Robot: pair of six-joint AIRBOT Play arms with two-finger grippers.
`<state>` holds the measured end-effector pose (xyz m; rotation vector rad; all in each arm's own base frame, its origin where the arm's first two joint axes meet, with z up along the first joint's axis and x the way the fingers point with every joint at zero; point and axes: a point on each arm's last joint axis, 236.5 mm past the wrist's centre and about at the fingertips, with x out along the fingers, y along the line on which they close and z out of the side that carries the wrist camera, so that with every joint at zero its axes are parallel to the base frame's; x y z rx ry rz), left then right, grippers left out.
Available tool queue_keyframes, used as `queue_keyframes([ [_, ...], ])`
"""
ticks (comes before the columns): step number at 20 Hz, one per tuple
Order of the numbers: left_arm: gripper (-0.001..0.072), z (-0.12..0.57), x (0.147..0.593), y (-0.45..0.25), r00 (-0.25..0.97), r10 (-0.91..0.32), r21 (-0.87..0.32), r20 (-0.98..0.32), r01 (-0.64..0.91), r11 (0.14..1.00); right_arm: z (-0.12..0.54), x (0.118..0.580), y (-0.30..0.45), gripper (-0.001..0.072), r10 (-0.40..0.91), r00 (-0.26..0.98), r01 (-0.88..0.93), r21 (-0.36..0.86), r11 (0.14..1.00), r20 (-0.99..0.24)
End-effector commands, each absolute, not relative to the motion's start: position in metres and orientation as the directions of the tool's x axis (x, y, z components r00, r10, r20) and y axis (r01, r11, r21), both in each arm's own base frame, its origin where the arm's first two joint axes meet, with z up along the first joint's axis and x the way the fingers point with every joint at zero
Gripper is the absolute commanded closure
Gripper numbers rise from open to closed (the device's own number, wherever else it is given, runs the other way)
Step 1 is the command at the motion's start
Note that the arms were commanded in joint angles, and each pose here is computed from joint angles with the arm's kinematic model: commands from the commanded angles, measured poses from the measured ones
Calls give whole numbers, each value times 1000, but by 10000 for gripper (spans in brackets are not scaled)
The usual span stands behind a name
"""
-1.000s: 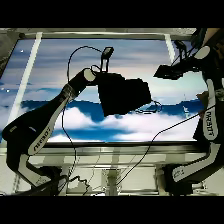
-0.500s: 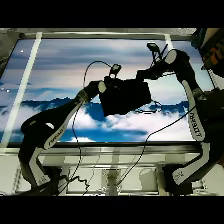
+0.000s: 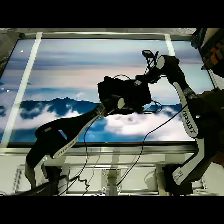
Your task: Fold the clothes and pants, and hang the long-sleeved shirts on hangers.
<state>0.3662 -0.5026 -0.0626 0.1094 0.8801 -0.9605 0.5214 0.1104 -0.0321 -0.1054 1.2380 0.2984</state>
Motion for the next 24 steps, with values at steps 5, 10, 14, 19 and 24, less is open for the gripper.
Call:
queue_keyframes([
  [5,698,-46,299,-523,113,-681,-337,-724,802,492,-55,507,48,46,166,182,-144,140,980,-969],
  [10,699,-17,306,-479,76,-619,-307,-782,817,488,-64,481,52,46,436,48,-150,425,893,-899],
  [14,699,24,332,-436,112,-617,-305,-779,792,529,-79,480,58,46,551,16,-111,546,830,-834],
  [19,699,81,383,-384,257,-642,-282,-722,739,612,-88,494,106,47,694,35,-111,688,717,-719],
  [24,699,94,409,-353,319,-631,-276,-707,697,662,-106,489,151,42,669,-8,-169,660,732,-744],
])
